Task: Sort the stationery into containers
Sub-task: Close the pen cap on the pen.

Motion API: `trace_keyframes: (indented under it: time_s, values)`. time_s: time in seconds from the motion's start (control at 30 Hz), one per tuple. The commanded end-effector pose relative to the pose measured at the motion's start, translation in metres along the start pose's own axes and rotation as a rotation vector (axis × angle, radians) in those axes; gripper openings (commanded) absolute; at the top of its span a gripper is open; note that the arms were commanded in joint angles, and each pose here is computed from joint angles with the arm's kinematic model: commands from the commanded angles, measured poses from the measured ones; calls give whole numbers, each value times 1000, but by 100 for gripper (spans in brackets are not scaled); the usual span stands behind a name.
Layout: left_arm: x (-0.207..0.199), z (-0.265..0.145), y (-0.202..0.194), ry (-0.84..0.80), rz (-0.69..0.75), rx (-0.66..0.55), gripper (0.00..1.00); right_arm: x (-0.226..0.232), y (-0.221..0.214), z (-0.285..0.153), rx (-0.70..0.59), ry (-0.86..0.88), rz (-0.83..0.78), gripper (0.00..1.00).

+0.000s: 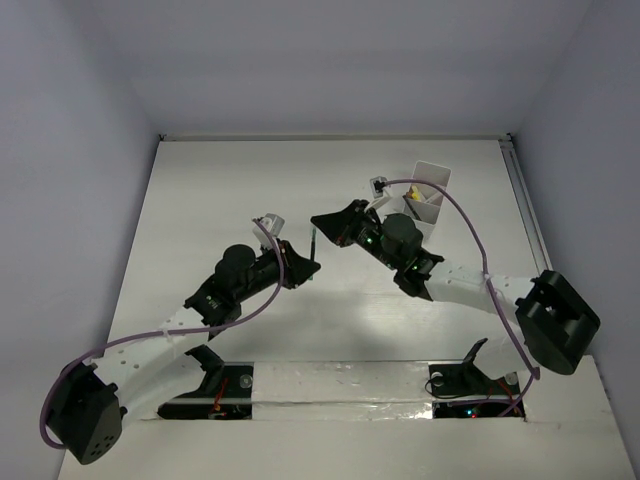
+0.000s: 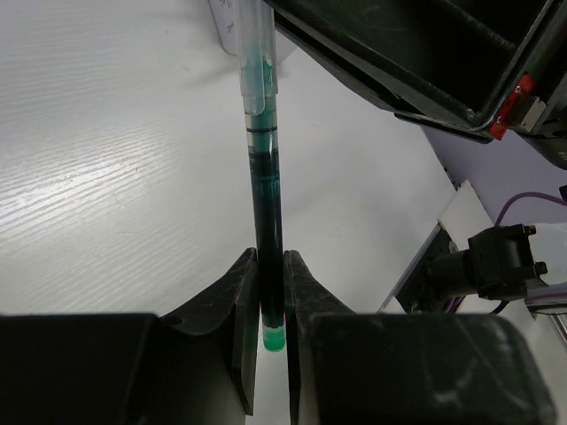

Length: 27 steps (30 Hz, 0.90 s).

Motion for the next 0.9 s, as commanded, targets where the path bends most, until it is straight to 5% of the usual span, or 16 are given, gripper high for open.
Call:
trace_keyframes:
  time_s: [0.0,0.57,0.87]
  values:
    - [-32,-3,86,-80,84,-426,0,-13,-61,-18,347,-9,63,0]
    - [-25,-5,66,-96,70,-364,0,2,-39,-15,283,-34,-56,0]
    - [-23,-4,55,-139,64,-327,0,5,-30,-16,248,-48,-105,42]
Point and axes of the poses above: each gripper's point midway between its finger pads, its own z axis out along the fingers, its own x axis along the line the jaws close on, y = z × x, the point moved 10 cm from there along -z, back along the fingers, and after that the axes turned 5 degrees about z, right-handed, at the moved point
